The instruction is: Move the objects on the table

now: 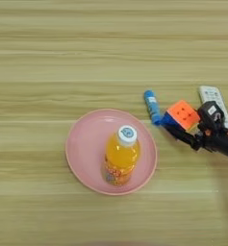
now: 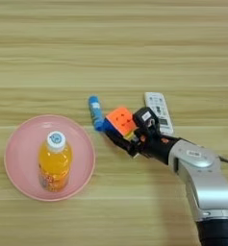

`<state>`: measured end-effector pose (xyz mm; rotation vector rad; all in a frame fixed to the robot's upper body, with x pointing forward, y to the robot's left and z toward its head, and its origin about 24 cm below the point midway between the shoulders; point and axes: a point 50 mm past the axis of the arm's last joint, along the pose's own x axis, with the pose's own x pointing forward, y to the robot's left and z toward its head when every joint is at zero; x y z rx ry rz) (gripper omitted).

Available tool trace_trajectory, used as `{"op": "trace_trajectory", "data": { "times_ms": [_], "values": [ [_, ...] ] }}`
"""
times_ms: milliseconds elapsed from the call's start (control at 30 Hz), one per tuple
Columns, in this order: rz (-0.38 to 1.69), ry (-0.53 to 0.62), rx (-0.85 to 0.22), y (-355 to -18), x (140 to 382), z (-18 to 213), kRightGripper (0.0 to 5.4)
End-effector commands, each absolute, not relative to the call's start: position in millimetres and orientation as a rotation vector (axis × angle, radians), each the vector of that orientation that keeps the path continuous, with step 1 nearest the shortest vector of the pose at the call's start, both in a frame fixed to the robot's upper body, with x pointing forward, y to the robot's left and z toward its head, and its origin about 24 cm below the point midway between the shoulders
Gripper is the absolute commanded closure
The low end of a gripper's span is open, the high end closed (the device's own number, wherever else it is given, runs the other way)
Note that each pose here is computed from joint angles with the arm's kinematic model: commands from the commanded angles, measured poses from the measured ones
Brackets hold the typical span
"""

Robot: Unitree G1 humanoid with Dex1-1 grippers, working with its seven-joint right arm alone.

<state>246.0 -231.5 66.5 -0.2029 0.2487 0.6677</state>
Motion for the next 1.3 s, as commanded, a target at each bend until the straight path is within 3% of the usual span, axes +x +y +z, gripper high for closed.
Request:
{"op": "trace_trajectory", "data": {
  "times_ms": [33, 300, 533, 800, 1300],
  "values": [
    [0.683, -0.027, -0.255, -219.6, 256.4, 119.2, 2.08],
    [0.803, -0.204, -0.170, -184.1, 242.9, 142.3, 2.08],
    [0.933, -0.117, -0.168, -155.2, 234.6, 115.4, 2.08],
    [1.037, 0.024, -0.233, -148.4, 226.7, 81.4, 2.08],
    [0.991, 0.096, -0.310, -152.7, 235.8, 56.5, 2.08]
  ]
}}
